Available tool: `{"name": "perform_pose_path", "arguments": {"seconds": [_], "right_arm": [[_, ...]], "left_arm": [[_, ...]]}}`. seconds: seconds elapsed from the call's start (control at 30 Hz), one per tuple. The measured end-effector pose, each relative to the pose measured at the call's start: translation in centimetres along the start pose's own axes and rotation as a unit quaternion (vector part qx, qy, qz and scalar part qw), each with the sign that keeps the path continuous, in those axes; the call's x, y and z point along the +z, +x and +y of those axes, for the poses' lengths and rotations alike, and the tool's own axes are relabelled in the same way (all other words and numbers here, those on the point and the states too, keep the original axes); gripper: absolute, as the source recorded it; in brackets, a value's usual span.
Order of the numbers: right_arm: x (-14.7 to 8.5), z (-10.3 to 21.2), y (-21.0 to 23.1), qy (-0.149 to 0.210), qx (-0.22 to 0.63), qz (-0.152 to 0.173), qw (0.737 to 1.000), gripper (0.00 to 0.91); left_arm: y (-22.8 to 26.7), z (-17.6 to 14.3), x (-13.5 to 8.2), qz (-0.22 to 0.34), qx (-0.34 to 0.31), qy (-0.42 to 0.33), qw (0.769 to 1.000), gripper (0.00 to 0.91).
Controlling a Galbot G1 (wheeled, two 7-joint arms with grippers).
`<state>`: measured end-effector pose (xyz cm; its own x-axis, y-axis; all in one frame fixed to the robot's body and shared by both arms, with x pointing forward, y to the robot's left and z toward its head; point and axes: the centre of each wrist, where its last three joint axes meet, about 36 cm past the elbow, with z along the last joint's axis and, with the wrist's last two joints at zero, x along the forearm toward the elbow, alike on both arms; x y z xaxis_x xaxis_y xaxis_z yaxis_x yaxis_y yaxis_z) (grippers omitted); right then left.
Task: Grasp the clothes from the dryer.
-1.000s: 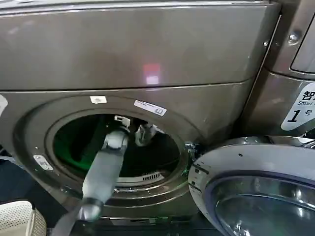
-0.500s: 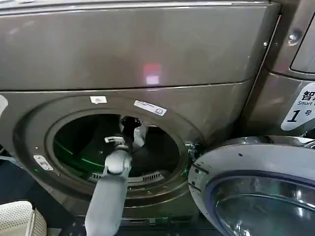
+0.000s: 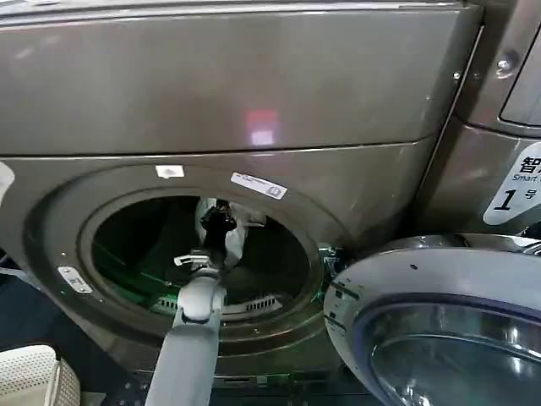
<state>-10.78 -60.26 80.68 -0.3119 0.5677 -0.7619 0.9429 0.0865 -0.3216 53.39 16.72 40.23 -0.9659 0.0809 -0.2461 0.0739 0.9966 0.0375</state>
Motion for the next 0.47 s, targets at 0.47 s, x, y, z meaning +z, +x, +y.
{"name": "perform_pose_path", "arguments": {"seconds": [0.47], "right_arm": [[-0.21,-0.72,0.12,0.003,0.002,0.002,1.0,0.907]], "left_arm": [[0.4,-0.07,-0.61,-0.009,-0.003,-0.003,1.0,0.0]]}}
